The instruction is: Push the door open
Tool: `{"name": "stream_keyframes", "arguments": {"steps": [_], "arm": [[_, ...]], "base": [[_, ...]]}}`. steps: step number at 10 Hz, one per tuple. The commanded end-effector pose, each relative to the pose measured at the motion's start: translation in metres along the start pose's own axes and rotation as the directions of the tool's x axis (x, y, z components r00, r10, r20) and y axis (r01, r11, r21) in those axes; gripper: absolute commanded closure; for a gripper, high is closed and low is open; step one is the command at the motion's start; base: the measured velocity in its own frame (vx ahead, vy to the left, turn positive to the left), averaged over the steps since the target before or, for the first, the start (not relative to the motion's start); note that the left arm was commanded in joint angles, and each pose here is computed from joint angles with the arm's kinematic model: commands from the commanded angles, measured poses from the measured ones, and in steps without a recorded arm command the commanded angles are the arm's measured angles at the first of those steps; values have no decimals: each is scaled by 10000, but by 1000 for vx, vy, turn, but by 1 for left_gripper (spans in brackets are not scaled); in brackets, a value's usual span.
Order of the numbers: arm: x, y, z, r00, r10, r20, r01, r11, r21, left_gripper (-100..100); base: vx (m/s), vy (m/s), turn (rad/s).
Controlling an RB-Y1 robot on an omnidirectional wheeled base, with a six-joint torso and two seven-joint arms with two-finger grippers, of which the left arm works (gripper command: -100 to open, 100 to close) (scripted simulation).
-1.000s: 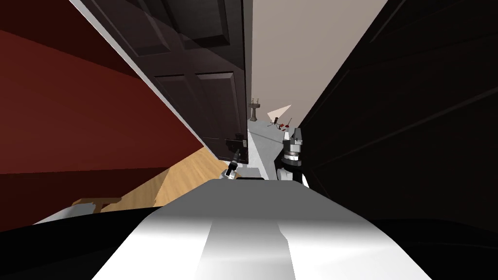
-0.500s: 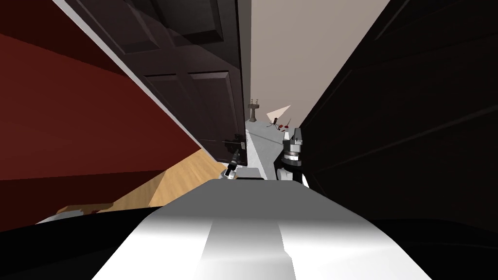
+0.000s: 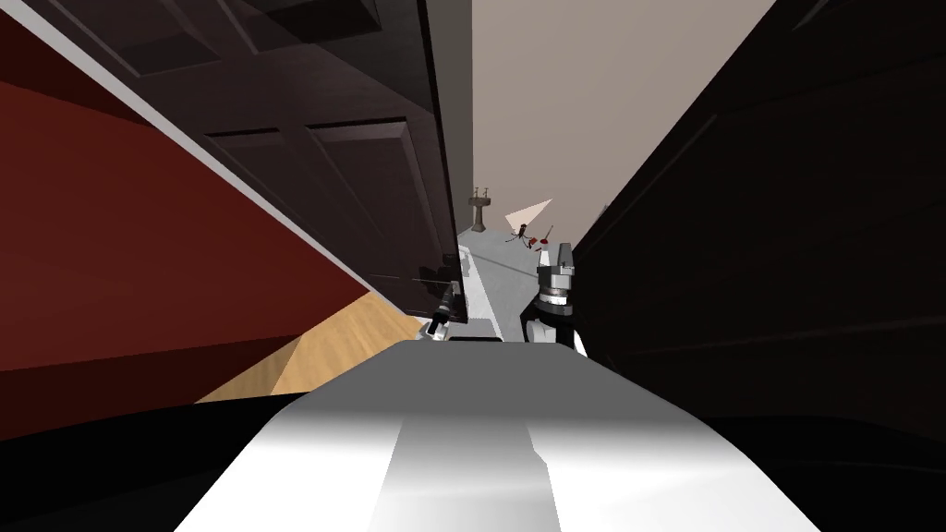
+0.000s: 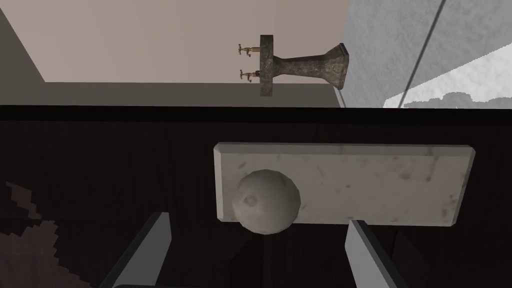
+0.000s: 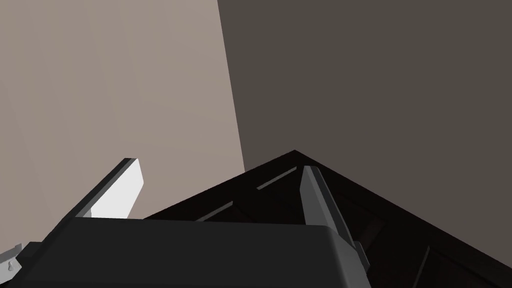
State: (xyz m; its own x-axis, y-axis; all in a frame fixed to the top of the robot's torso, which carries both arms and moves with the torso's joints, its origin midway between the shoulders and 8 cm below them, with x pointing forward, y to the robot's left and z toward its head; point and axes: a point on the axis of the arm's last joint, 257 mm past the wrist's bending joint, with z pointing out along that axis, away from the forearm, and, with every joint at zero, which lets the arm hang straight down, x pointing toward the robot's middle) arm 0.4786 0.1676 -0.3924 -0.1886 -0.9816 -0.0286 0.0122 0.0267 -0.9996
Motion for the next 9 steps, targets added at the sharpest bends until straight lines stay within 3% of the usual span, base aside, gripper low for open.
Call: {"name": "stream_keyframes", "arguments": {"steps": [1, 2, 3, 8, 9], "arm": [[24, -8, 0, 10000, -62, 35, 61, 10000, 39, -100], [18, -4, 2, 10000, -39, 22, 39, 10000, 22, -100], [18, -4, 2, 10000, -39, 22, 39, 10000, 22, 100], [18, -4, 2, 10000, -39, 22, 39, 10000, 22, 100], [-85, 18, -13, 9998, 95, 152, -94, 9999, -46, 100]], "base": [[226, -36, -28], [93, -17, 8], [-21, 1, 1], [-16, 3, -3], [101, -23, 55]]}}
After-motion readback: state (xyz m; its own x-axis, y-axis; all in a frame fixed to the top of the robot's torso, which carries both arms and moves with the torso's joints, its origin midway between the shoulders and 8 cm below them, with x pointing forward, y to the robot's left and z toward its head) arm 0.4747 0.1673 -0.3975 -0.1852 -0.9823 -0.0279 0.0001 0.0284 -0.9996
